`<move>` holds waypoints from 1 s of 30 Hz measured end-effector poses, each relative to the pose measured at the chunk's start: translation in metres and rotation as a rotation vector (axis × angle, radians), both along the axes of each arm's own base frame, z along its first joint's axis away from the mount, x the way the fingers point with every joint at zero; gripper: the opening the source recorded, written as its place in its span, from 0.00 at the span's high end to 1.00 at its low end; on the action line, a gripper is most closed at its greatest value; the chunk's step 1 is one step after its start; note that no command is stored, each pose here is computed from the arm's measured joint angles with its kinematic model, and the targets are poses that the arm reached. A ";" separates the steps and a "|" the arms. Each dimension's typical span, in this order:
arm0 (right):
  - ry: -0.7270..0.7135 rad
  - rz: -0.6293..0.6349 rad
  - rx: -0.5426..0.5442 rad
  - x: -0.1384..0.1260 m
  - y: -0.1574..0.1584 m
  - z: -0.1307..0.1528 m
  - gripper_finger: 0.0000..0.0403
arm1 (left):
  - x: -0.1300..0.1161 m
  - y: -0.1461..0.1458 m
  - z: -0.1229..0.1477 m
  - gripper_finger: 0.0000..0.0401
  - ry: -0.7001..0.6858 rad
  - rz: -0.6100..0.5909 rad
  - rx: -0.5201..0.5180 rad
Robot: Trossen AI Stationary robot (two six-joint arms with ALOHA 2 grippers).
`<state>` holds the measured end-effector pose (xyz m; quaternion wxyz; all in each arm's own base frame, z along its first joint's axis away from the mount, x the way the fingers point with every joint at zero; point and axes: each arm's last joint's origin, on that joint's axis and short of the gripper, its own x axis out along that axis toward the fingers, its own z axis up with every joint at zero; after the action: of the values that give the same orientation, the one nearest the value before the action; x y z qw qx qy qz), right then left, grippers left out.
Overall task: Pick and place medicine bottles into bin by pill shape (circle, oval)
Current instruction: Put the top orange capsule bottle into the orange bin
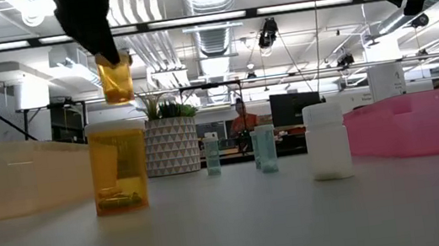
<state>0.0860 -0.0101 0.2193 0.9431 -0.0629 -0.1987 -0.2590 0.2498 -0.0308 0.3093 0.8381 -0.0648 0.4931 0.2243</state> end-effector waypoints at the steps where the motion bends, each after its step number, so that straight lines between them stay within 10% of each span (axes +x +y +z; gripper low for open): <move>1: 0.000 0.000 0.000 0.000 0.000 0.000 0.46 | -0.006 0.001 0.002 0.52 -0.024 0.036 -0.007; 14: 0.002 0.000 0.000 0.000 0.000 0.000 0.46 | -0.074 0.014 -0.034 0.52 -0.022 0.393 -0.094; 30: 0.002 -0.001 0.000 0.000 0.000 0.000 0.46 | -0.085 0.026 -0.084 0.52 0.166 0.497 -0.034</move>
<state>0.0861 -0.0102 0.2192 0.9432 -0.0632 -0.1980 -0.2592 0.1652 -0.0051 0.2251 0.7127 -0.1794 0.5330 0.4193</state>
